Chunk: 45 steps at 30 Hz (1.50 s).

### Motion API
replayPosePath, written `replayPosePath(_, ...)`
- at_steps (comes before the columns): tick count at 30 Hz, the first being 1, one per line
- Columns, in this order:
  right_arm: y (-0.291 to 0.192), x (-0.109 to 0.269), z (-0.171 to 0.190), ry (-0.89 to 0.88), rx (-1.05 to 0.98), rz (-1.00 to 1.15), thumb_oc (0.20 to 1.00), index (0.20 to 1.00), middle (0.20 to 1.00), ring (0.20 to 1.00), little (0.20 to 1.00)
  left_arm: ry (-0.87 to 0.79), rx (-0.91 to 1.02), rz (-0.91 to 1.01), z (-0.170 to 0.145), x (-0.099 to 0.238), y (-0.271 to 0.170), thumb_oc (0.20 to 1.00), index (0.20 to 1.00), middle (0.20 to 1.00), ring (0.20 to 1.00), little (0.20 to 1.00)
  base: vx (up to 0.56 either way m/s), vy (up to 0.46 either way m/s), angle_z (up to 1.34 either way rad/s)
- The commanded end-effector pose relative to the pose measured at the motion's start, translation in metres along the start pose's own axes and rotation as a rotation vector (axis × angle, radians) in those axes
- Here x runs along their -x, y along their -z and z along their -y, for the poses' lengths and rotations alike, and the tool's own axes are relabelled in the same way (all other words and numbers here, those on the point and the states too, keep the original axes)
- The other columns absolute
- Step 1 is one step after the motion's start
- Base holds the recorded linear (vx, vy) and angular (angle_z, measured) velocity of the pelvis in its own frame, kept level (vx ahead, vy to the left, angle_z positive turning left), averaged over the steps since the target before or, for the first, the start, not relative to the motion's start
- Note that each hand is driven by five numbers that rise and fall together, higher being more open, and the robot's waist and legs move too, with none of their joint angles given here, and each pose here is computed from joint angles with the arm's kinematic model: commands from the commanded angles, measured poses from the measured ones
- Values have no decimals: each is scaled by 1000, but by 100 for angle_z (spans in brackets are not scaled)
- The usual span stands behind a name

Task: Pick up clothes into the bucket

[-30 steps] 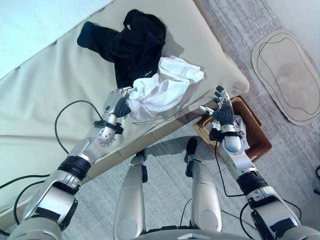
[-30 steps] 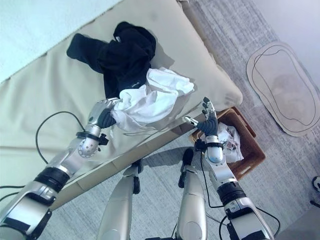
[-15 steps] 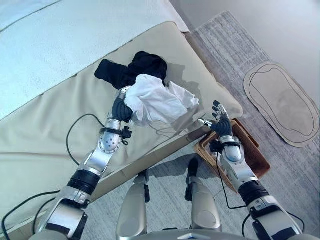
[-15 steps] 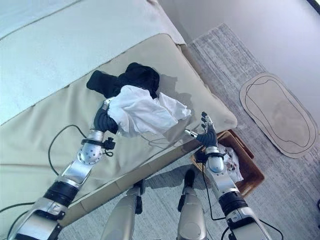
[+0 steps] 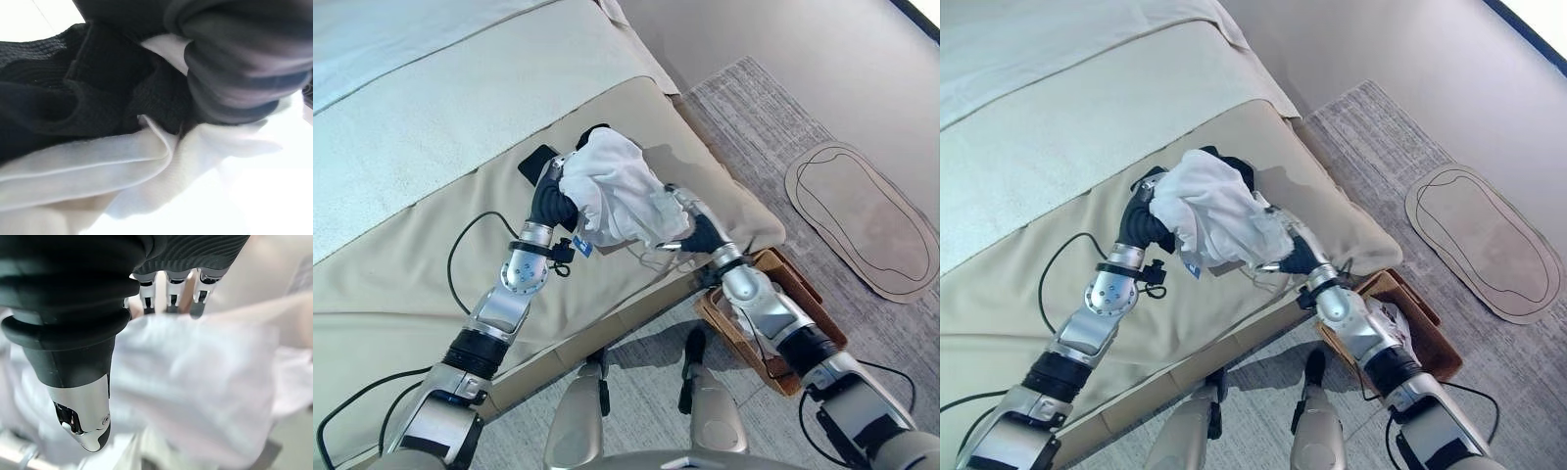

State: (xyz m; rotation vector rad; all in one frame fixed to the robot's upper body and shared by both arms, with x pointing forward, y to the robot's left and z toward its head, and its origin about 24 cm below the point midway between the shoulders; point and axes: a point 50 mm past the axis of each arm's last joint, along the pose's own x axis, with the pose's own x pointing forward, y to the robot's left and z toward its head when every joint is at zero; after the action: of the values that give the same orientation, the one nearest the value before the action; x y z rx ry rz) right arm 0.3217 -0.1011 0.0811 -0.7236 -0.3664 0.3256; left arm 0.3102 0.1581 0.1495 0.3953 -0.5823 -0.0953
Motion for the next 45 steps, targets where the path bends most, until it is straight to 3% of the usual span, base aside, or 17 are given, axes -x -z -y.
replayPosePath(1,-17,-9,-13,5,-41,54,1000,1000,1000,1000,1000,-63,105,270,-10,-20,-51,200,200,200,200,200,0,0,0)
replayPosePath(11,-33,-14,-27,20,-76,78,1000,1000,1000,1000,1000,-90,154,304,-11,-15,-61,200,200,200,200,200,0,0,0)
replayPosePath(12,-32,-14,-26,26,-79,74,818,818,818,818,818,-92,159,303,-11,-15,-61,200,200,200,200,200,0,0,0)
replayPosePath(13,-30,-14,-27,31,-88,57,583,583,583,583,583,-93,165,305,-11,-15,-61,200,200,200,200,200,0,0,0)
replayPosePath(14,-26,-14,-28,43,-104,30,200,200,200,200,200,-96,169,308,-11,-14,-62,200,200,200,200,200,0,0,0)
replayPosePath(28,-19,-16,-18,223,-170,-52,200,200,200,200,200,-106,205,259,-8,-7,-56,200,200,200,200,200,0,0,0)
replayPosePath(42,-26,-11,-31,181,-243,-26,200,200,200,200,200,-153,164,228,-11,-3,-49,200,200,200,200,200,0,0,0)
replayPosePath(43,-27,-10,-28,196,-257,-24,200,200,200,200,200,-160,148,217,-11,-3,-46,758,758,758,758,758,0,0,0)
replayPosePath(44,-26,-10,-25,217,-269,-22,200,200,200,200,200,-174,121,197,-12,-2,-42,1000,1000,1000,1000,1000,0,0,0)
replayPosePath(45,-26,-10,-20,242,-277,-16,200,200,200,200,200,-196,112,174,-14,-1,-37,1000,1000,1000,1000,1000,0,0,0)
